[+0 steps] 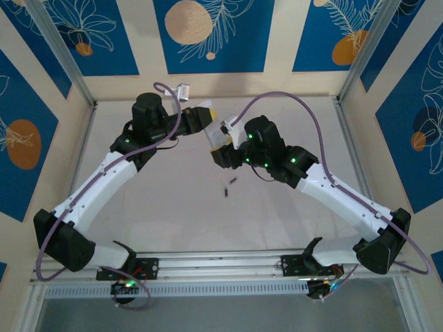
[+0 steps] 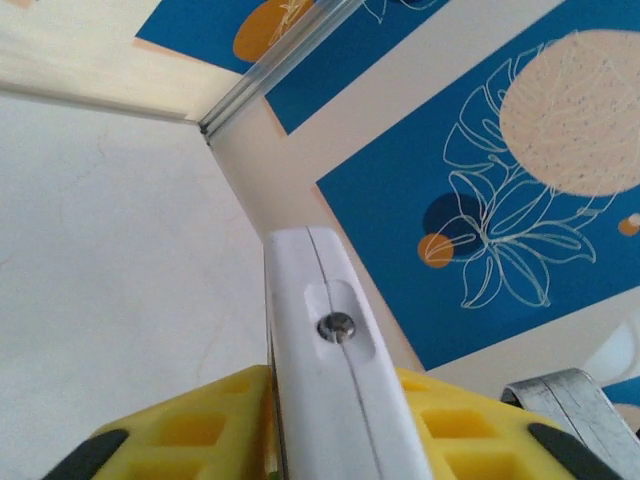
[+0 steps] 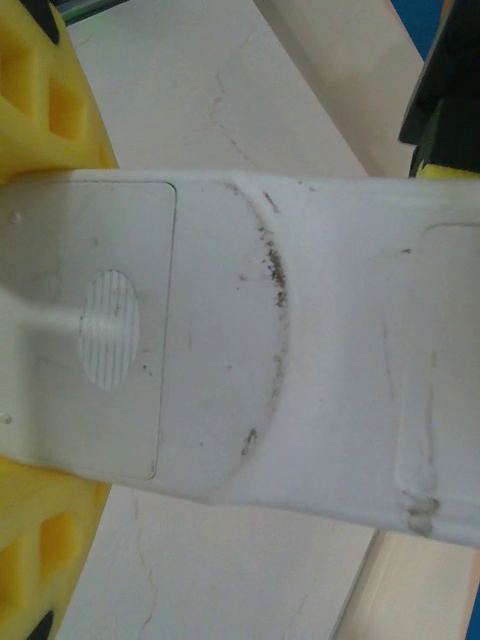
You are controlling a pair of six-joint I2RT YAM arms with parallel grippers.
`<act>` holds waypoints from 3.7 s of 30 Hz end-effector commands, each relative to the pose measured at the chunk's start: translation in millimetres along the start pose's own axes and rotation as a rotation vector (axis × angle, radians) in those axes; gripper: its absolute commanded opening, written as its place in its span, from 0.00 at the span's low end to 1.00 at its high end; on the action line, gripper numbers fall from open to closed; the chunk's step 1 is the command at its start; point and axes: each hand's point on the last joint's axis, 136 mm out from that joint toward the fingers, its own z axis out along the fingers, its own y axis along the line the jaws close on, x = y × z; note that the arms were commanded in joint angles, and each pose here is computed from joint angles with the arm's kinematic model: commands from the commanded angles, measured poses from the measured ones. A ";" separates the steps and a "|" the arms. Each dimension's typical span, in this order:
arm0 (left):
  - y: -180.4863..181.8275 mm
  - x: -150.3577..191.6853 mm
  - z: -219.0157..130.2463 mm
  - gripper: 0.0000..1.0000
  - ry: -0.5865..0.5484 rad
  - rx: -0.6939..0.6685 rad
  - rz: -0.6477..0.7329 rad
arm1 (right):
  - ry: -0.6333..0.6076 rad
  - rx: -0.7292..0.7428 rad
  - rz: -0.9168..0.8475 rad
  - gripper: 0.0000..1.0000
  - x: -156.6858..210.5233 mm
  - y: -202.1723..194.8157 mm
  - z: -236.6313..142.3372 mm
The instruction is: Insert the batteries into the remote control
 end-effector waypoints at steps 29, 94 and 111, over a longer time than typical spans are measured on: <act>-45.9 -34.3 -26.8 0.04 -0.257 0.248 0.078 | -0.543 -0.511 0.859 0.82 -50.1 -26.0 -41.8; 19.9 -39.1 -65.5 0.01 -0.309 0.075 0.043 | -0.055 0.394 0.493 0.06 96.0 -139.1 -14.2; 96.7 40.8 -55.5 0.00 -0.102 -0.105 -0.006 | 0.608 0.859 0.608 0.12 258.7 -215.0 34.8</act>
